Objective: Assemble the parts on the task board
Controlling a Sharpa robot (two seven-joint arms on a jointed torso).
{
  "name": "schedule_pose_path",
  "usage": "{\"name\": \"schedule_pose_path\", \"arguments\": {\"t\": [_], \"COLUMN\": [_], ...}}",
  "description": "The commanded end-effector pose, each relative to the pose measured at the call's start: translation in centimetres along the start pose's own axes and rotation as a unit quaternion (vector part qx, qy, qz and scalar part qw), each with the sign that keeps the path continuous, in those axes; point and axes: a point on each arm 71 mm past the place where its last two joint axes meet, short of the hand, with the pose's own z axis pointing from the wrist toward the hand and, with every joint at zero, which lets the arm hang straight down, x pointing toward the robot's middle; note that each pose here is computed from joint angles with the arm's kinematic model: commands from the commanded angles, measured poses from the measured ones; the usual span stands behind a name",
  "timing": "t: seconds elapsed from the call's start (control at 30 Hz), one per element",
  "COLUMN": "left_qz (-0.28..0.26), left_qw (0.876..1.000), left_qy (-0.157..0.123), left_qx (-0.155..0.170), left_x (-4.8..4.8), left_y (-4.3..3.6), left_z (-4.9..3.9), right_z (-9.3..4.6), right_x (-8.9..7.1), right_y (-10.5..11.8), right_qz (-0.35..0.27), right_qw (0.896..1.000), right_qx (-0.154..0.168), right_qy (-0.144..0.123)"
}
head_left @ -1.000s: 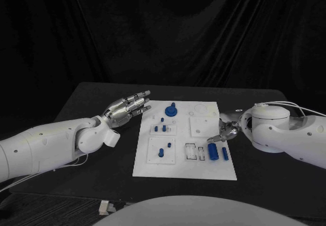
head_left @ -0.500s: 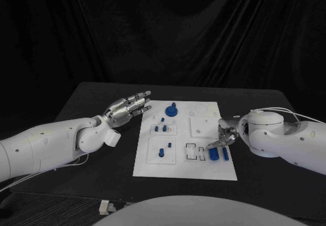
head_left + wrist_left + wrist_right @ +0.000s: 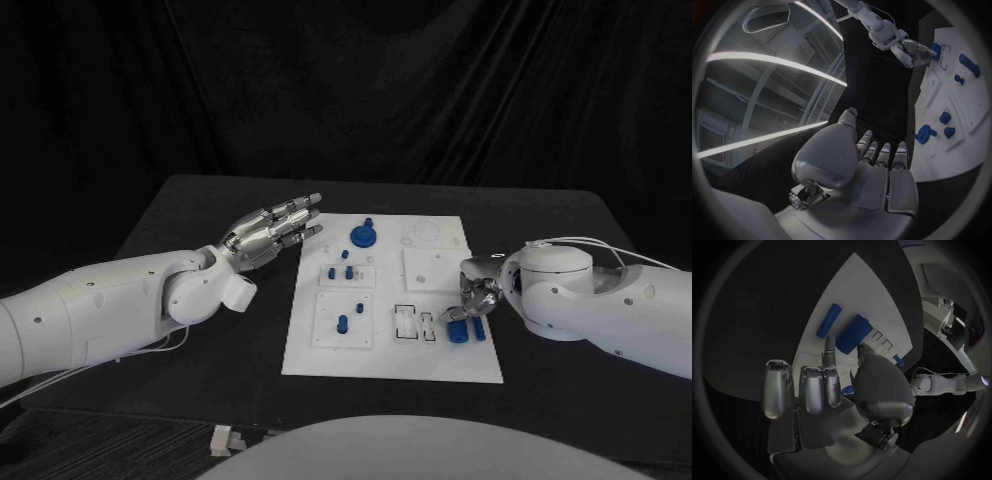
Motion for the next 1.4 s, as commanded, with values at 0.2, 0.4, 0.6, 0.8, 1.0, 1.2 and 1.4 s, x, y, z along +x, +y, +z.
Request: {"name": "schedule_pose_path", "arguments": {"t": [0.2, 0.4, 0.6, 0.8, 1.0, 1.2, 1.4], "left_qz": [-0.007, -0.008, -0.008, -0.008, -0.008, -0.008, -0.008], "left_qw": [1.000, 1.000, 1.000, 1.000, 1.000, 1.000, 1.000], "left_qy": [0.006, 0.006, 0.007, 0.007, 0.007, 0.006, 0.006], "left_qx": [0.004, 0.003, 0.002, 0.001, 0.000, -0.001, -0.001], "left_x": [0.16, 0.16, 0.16, 0.18, 0.11, 0.07, 0.04], "left_y": [0.04, 0.07, 0.12, 0.16, 0.18, 0.21, 0.23], "left_z": [0.09, 0.10, 0.12, 0.15, 0.13, 0.12, 0.10], "right_z": [0.3, 0.5, 0.6, 0.6, 0.5, 0.2, -0.4], "right_x": [0.2, 0.5, 0.9, 1.0, 1.2, 1.2, 0.3], "right_y": [0.3, 0.4, 0.6, 0.8, 0.6, 0.3, 0.0], "right_qz": [0.020, 0.033, 0.048, 0.084, 0.161, 0.235, 0.295], "right_qw": [1.000, 0.999, 0.999, 0.996, 0.987, 0.972, 0.955], "right_qx": [0.005, 0.003, 0.000, -0.005, -0.008, -0.005, -0.006], "right_qy": [-0.013, -0.007, 0.002, 0.003, 0.012, 0.029, 0.032]}}
